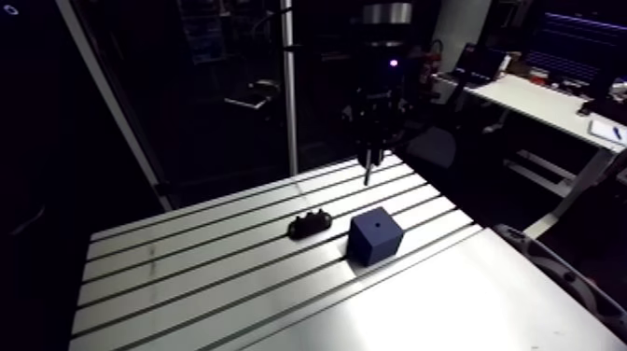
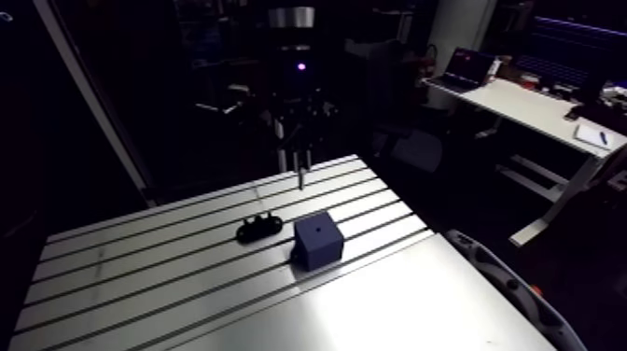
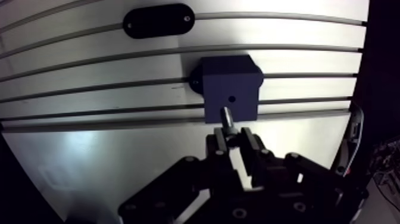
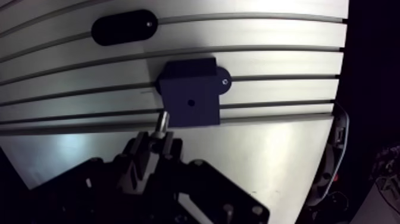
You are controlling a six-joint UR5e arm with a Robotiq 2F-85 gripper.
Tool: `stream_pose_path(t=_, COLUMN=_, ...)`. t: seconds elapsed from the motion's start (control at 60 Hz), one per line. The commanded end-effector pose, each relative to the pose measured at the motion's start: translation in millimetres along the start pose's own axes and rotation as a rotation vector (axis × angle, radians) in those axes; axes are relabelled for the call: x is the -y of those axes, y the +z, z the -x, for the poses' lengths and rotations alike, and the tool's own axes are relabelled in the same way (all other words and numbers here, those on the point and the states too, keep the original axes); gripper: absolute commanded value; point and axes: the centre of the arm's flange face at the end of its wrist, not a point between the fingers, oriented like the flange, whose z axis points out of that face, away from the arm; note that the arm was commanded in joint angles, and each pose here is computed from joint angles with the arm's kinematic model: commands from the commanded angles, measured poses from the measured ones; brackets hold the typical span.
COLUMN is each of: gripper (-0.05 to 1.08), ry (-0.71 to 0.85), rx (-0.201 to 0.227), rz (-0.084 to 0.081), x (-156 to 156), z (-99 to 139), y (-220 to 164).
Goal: Pick up the M10 bolt and insert it into the hole until fully seated.
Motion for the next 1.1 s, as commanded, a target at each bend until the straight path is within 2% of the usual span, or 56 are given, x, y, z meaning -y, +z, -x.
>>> stream_pose_path(t=0.017, gripper=1.08, ry=0.014, rx=-0.011, rz=0.001, x=-7, z=7, y=8)
stream_pose_path(t=0.133, gripper=1.08, ry=0.03, rx=-0.004, rz=-0.007, x=-15, z=10, y=14)
stream_pose_path(t=0.3, gripper=1.08, ry=0.038, rx=-0.025, rz=0.0, x=-20, z=9, y=17)
stream_pose_path(t=0.633, gripper=1.08, ry=0.046, rx=-0.013, rz=-0.007, x=-23, z=13, y=30)
stream_pose_path(t=0.85, gripper=1.08, ry=0.052, rx=-0.026, rz=0.0, x=-23, z=13, y=37)
stream_pose_path(t=1.1, gripper=1.08, ry=0.06, rx=-0.016, rz=-0.01, x=-28, z=15, y=44)
